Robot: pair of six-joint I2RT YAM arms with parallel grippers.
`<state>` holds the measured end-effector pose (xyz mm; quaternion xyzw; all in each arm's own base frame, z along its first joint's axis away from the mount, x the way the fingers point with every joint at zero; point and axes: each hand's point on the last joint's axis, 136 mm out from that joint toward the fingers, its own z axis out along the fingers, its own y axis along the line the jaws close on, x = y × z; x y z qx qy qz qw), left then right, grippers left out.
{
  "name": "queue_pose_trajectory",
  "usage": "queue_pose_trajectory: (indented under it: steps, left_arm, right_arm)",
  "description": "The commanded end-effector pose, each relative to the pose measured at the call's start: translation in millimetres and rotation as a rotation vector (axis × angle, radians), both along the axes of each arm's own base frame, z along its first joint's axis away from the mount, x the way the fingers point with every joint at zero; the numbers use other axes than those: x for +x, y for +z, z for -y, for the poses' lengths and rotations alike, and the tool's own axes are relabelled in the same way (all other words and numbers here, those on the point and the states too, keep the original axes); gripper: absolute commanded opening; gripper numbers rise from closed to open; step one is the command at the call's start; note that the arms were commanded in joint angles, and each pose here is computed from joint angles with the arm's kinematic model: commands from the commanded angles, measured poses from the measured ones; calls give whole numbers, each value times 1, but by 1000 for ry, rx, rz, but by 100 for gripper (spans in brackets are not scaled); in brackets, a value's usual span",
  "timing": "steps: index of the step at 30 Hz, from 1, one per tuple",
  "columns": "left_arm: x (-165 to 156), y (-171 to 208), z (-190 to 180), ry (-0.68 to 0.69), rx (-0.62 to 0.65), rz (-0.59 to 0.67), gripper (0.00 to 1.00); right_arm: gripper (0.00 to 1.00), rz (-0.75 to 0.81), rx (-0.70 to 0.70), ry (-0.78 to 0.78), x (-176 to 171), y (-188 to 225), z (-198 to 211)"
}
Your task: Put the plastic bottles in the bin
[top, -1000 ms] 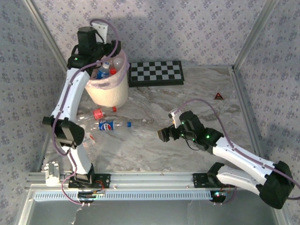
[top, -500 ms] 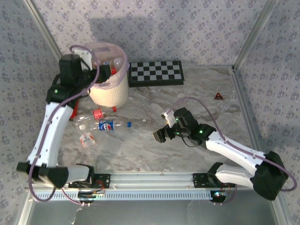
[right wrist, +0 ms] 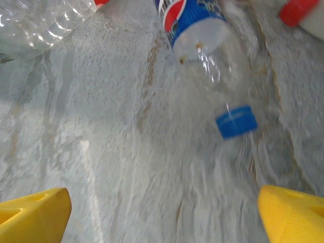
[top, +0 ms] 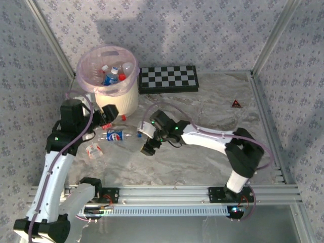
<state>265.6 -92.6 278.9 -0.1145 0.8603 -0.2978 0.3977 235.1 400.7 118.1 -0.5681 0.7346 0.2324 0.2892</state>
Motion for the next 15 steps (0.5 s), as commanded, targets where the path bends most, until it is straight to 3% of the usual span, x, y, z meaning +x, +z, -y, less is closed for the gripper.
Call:
queue_pose_trajectory:
  steps: [1,7,9,15]
  left_arm:
    - [-5,-31,1,37,-108,-94,82]
    - [-29,-89,-59,305,125,-229,87]
    - [-35,-104,-67,360,125,-262,87]
    - [-43,-146,-82,553,43,-353,75]
  right_arm:
    - [95,113,-24,45,22,3,-21]
    - [95,109,28,-3,30,11,-24]
    - [95,103,31,-38,32,14,-14]
    - [95,65,-4,-155,31,8,32]
